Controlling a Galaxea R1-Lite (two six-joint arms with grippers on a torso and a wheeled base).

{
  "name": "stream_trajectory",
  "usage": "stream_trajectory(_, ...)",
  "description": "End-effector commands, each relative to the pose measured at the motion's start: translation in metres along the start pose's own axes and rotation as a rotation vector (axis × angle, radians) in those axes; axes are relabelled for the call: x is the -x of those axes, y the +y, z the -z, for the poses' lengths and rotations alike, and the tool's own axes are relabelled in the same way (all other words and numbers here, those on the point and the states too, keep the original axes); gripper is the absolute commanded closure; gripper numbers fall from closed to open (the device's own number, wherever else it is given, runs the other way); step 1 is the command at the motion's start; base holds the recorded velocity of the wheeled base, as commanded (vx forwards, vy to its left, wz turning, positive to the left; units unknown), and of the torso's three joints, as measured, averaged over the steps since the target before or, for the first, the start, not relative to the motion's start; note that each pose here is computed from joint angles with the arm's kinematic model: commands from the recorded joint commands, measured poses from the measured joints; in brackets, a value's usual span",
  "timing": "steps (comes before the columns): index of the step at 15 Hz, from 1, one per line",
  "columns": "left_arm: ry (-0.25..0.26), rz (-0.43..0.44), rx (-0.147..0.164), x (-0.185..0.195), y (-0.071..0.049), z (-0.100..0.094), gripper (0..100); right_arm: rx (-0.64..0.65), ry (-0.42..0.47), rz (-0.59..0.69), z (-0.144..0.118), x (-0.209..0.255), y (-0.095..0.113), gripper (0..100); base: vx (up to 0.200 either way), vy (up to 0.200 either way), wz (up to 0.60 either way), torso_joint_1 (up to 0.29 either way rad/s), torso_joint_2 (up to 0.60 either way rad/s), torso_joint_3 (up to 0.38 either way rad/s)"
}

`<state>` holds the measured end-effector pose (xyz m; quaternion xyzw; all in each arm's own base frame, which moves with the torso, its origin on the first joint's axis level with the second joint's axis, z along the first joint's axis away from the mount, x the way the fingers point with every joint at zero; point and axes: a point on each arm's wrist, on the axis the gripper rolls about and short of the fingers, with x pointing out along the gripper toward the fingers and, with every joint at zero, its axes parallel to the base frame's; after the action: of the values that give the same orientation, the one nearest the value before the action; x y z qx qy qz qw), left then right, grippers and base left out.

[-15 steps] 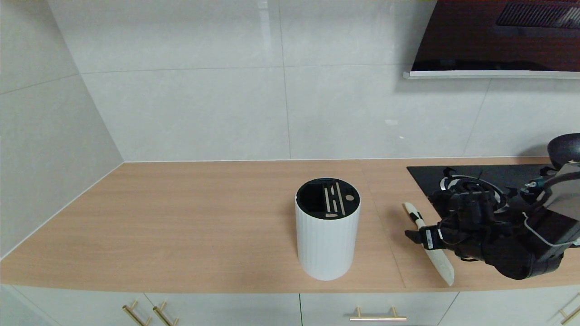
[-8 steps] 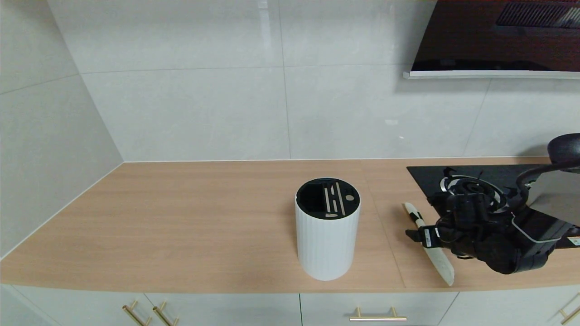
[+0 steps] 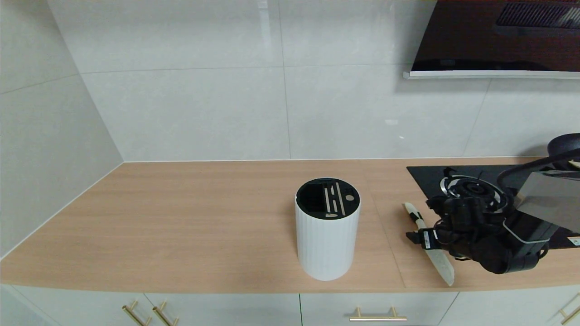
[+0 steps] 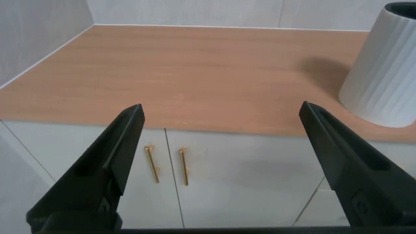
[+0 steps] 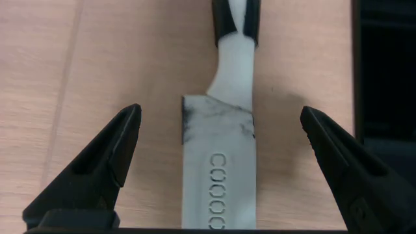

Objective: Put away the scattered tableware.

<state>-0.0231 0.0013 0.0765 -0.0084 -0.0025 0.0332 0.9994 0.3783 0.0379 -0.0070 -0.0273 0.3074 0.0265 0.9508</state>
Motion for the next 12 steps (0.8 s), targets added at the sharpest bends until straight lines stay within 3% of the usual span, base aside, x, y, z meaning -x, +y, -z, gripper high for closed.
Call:
stream_trajectory(1,0.001,-0.001,0.000,-0.0001,0.0000,0.0004,0,0.002,0.008,-0.001,0.0032,-0.0041,0.0002,0,0.000,0.000,0.00,0.000,0.00,0.000)
stream_trajectory(5,0.000,-0.001,0.000,0.0000,0.0000,0.0000,0,0.000,0.014,-0.001,0.0056,-0.0086,0.0005,0,0.000,0.000,0.00,0.000,0.00,0.000)
stream_trajectory(6,0.000,-0.001,0.000,0.0000,0.0000,0.0000,0,0.000,0.014,-0.001,0.0056,-0.0086,0.0005,100,0.000,0.000,0.00,0.000,0.00,0.000)
stream_trajectory(12,0.001,-0.001,0.000,-0.0001,0.0000,0.0004,0,0.001,0.026,0.001,0.0093,-0.0093,0.0005,100,0.000,0.000,0.00,0.000,0.00,0.000)
